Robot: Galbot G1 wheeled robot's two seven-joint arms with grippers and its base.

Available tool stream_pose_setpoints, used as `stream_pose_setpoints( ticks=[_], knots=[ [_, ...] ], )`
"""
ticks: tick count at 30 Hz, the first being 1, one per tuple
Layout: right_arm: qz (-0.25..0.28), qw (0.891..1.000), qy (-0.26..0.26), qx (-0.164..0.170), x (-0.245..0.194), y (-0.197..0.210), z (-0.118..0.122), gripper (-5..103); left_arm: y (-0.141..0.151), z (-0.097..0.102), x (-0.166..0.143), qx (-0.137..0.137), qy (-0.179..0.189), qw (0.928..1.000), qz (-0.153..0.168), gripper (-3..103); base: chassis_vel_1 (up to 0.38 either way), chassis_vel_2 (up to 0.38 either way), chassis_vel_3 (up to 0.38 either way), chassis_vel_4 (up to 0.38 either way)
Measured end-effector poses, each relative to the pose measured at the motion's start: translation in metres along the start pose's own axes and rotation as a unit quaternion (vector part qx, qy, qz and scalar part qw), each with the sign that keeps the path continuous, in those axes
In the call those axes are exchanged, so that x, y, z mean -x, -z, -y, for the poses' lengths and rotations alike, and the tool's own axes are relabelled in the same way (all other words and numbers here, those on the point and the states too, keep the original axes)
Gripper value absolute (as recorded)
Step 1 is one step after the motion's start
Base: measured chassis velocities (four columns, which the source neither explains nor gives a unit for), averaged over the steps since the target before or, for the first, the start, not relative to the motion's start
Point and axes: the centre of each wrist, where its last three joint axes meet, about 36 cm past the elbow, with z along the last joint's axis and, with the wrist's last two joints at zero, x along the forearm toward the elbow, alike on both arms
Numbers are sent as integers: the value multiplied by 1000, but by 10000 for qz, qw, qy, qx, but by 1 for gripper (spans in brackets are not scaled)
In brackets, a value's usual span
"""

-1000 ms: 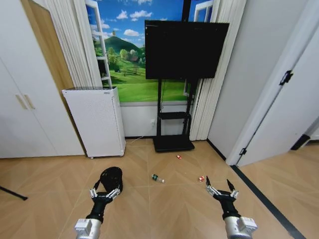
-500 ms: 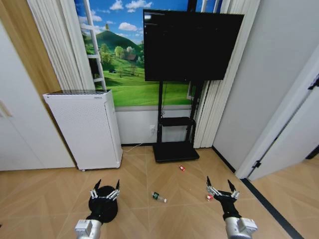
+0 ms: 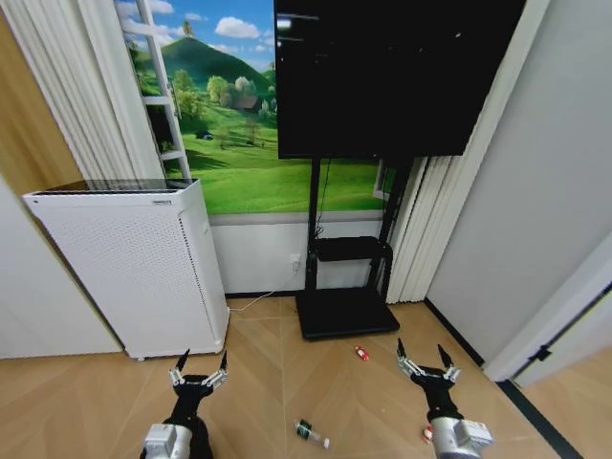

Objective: Pick up the trash bin and place the garbage on the floor into it.

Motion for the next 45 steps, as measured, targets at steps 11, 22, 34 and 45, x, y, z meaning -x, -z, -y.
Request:
stream_pose_setpoints(
  ticks=[11, 22, 34, 45],
  knots=[
    [-147, 9997, 197, 6, -6, -3, -6, 100, 0, 0, -3, -42, 32, 10000, 7, 100, 29, -46, -32, 32],
    [-145, 9999, 77, 45, -7, -9, -13, 100, 2, 1, 1, -147, -5, 9999, 82, 100, 0, 0, 0, 0],
    [-104, 9998, 151, 92, -6, -8, -14, 100, -1, 4, 0, -242, -54, 9997, 30, 100, 0, 0, 0, 0],
    [-209, 9990, 322, 209, -6, -7, -18, 100, -1, 4, -3, -250, -43, 9997, 3, 100, 0, 0, 0, 0]
  ],
)
